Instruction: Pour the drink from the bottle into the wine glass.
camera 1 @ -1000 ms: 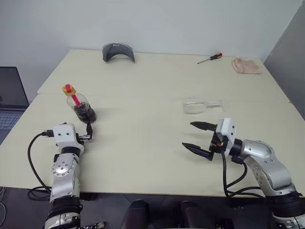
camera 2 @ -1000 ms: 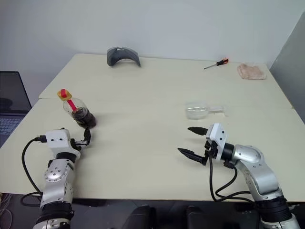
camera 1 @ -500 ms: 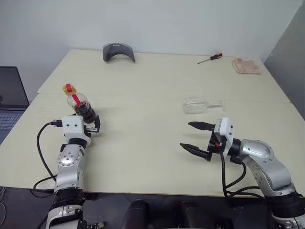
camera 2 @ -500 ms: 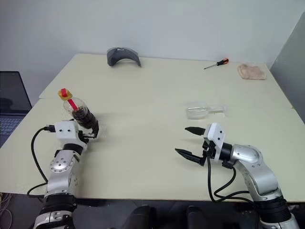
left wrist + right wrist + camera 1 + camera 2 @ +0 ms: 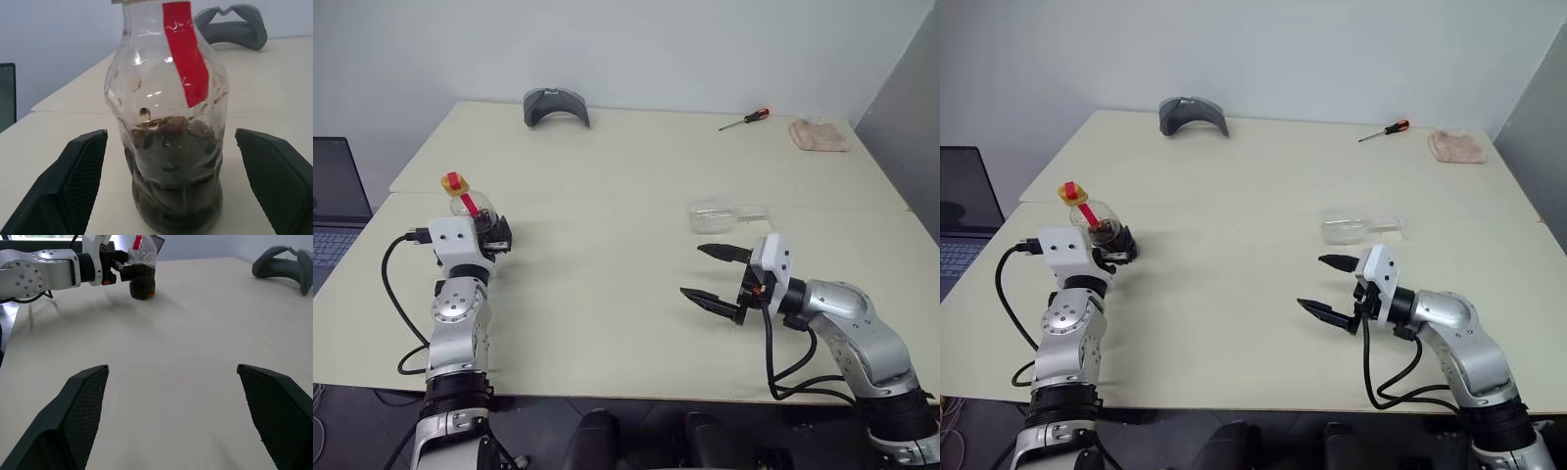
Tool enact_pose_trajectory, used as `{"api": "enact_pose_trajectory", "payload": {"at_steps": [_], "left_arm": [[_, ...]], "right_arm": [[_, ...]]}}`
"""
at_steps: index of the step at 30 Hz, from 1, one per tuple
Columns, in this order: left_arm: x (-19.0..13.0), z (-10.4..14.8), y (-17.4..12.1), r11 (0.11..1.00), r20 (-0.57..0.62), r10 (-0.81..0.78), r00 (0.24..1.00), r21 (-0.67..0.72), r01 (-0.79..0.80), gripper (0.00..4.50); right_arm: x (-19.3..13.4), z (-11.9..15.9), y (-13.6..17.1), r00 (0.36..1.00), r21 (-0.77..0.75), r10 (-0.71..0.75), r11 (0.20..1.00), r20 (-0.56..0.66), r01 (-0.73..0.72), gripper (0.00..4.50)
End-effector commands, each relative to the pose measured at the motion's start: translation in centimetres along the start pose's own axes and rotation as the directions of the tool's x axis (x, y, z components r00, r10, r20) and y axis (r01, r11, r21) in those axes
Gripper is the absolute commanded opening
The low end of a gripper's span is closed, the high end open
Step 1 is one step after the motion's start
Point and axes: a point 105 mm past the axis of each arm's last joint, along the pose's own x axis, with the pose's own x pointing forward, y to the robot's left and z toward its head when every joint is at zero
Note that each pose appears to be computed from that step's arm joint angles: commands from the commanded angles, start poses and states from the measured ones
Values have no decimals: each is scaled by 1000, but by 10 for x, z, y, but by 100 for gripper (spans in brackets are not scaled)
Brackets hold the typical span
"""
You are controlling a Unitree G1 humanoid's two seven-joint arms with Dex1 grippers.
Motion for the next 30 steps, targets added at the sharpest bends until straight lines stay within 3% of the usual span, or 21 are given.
{"api": "enact_pose_trajectory", "payload": {"at_steps": [1,7,19,27,30], "left_arm": [[7,14,1,1000,33,5,999,-6,-5,447],[19,15,-10,1000,6,-24,1000,-2,24,447],[28,-2,-2,1000,-52,4,999,-15,-5,447],[42,3,-2,1000,-34,-12,999,-13,11,447],[44,11,-6,999,3,-41,999,2,41,386]], "right_arm": [[4,15,2,999,-39,14,999,42,-12,450],[8,17,6,999,-35,16,999,48,-14,450],[10,17,9,999,-30,11,999,52,-10,450],[13,14,11,998,-27,15,1000,57,-14,450],[13,13,12,998,-27,13,1000,57,-11,450]]}}
